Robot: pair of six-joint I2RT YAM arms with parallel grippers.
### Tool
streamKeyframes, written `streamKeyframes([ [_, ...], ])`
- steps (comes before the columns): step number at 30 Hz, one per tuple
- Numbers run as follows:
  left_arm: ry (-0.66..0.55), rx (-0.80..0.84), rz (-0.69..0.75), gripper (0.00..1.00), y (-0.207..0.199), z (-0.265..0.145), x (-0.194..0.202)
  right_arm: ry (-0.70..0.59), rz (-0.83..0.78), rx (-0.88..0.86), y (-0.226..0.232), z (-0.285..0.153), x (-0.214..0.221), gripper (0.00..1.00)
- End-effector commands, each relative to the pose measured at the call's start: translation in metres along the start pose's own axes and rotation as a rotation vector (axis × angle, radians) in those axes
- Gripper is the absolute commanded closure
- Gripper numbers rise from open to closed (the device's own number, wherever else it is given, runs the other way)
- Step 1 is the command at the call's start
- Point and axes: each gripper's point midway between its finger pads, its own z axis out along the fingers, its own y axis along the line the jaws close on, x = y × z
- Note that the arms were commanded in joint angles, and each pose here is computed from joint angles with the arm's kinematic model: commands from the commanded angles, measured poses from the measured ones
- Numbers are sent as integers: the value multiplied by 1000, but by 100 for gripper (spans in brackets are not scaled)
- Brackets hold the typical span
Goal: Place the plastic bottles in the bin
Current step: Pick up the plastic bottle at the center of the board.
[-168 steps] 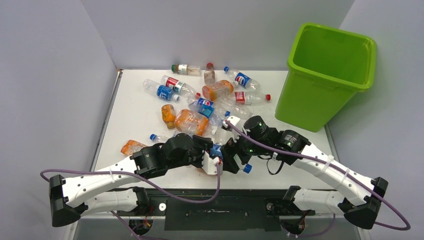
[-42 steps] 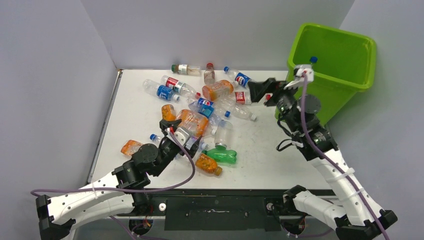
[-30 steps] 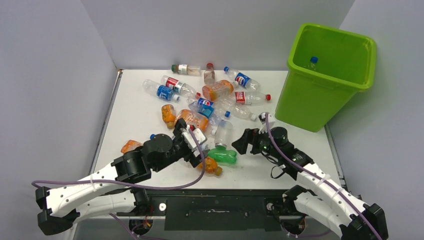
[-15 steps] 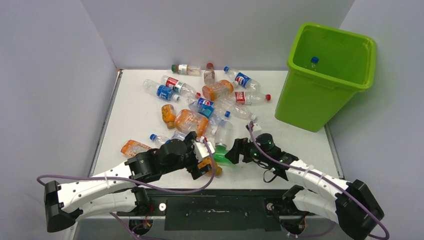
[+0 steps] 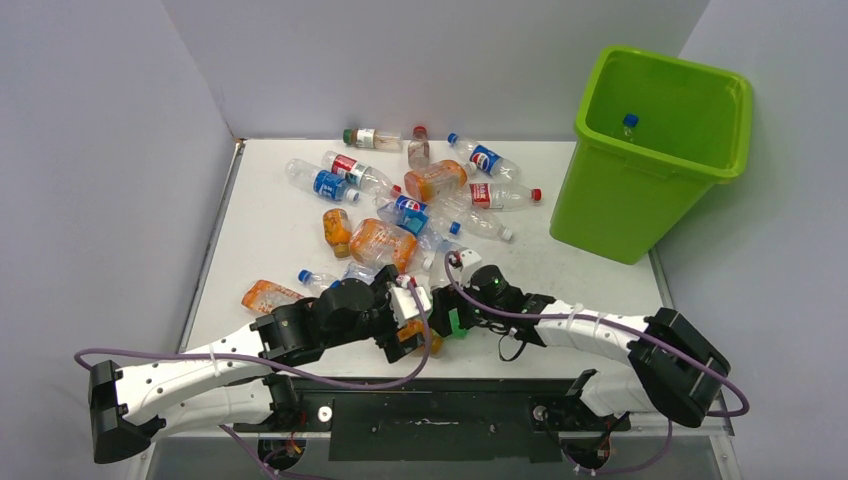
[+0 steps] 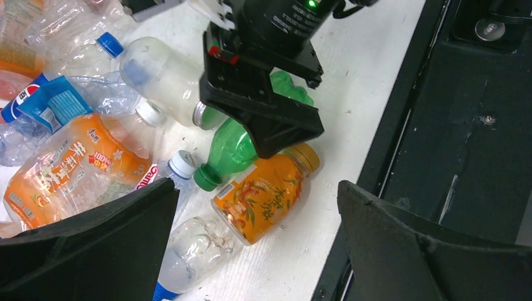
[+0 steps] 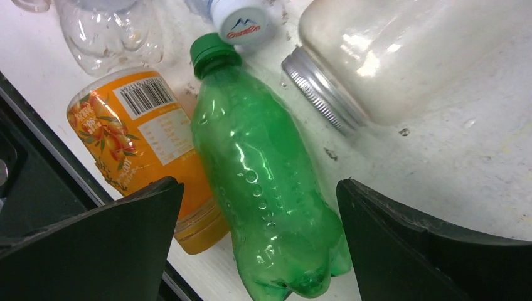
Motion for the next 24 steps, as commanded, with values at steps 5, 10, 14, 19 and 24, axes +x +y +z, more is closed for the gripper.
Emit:
streamKeyframes([
  [5, -76, 14, -7, 1, -3, -2, -20, 3, -29, 65, -11, -1, 15, 11],
  [10, -77, 8, -11, 1, -2, -2, -20, 10, -12, 99, -20, 5, 22, 37],
  [14, -85, -10, -20, 1, 1, -2, -23, -45, -13, 89, -16, 0, 10, 58],
  [19, -115, -69, -43, 1, 11, -5, -31, -83, -73, 5, 5, -17, -9, 67],
  [24, -255, -114, -95, 1, 22, -26, -67, -91, -163, -99, 36, -57, -34, 69],
])
